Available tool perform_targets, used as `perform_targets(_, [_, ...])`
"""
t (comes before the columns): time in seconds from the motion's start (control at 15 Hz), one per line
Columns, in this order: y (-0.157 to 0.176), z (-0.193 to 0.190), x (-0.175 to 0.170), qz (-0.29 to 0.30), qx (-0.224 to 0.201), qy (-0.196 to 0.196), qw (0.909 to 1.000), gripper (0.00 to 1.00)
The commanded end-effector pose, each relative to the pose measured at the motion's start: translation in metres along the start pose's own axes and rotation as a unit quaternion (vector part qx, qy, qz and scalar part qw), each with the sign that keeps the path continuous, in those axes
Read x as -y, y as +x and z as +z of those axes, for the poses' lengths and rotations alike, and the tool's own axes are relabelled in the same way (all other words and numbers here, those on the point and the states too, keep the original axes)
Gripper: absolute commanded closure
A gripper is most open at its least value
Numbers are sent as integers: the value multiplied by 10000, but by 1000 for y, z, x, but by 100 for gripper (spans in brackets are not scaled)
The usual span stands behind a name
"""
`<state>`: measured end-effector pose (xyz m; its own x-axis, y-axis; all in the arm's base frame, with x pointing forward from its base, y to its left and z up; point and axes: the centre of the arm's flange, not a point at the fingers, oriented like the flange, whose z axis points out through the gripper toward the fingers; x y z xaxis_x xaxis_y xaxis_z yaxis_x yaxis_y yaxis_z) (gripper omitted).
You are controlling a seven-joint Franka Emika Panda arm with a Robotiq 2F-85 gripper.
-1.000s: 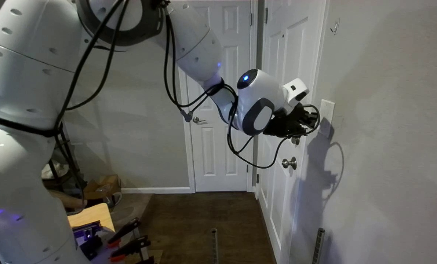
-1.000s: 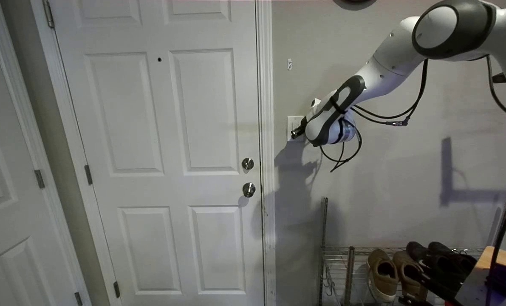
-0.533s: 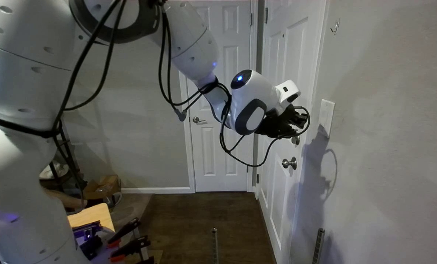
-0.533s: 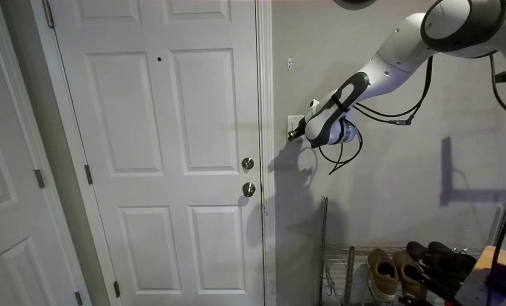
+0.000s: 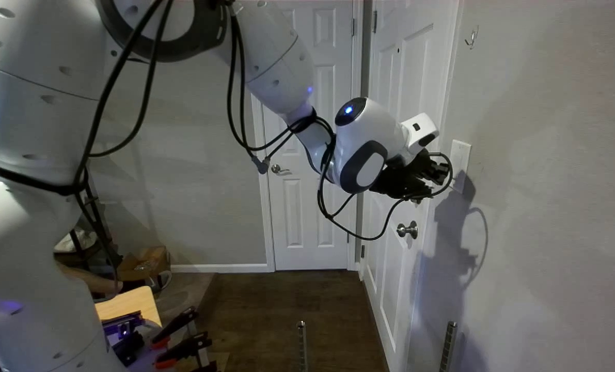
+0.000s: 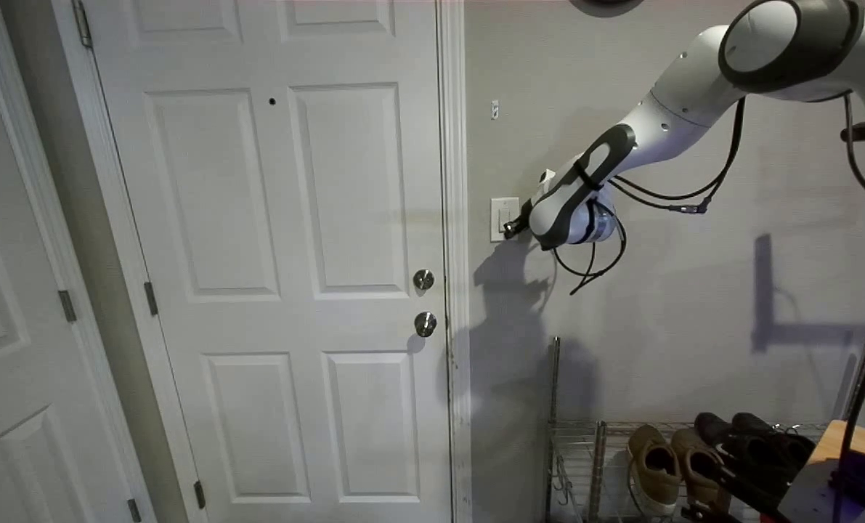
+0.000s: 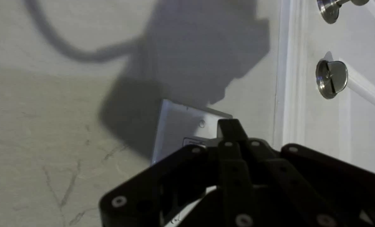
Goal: Turn off the light
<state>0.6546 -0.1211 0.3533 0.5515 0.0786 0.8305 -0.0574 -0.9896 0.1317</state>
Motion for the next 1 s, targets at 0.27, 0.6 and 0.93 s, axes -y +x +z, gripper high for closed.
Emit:
perform_targets(0.27, [20, 13, -13, 140, -112, -127, 9998, 99])
perform_targets(0.6, [22, 33, -20, 229, -1, -149, 9996, 99])
perform_targets(0.93, [20, 20, -17, 382, 10, 28, 9993, 99])
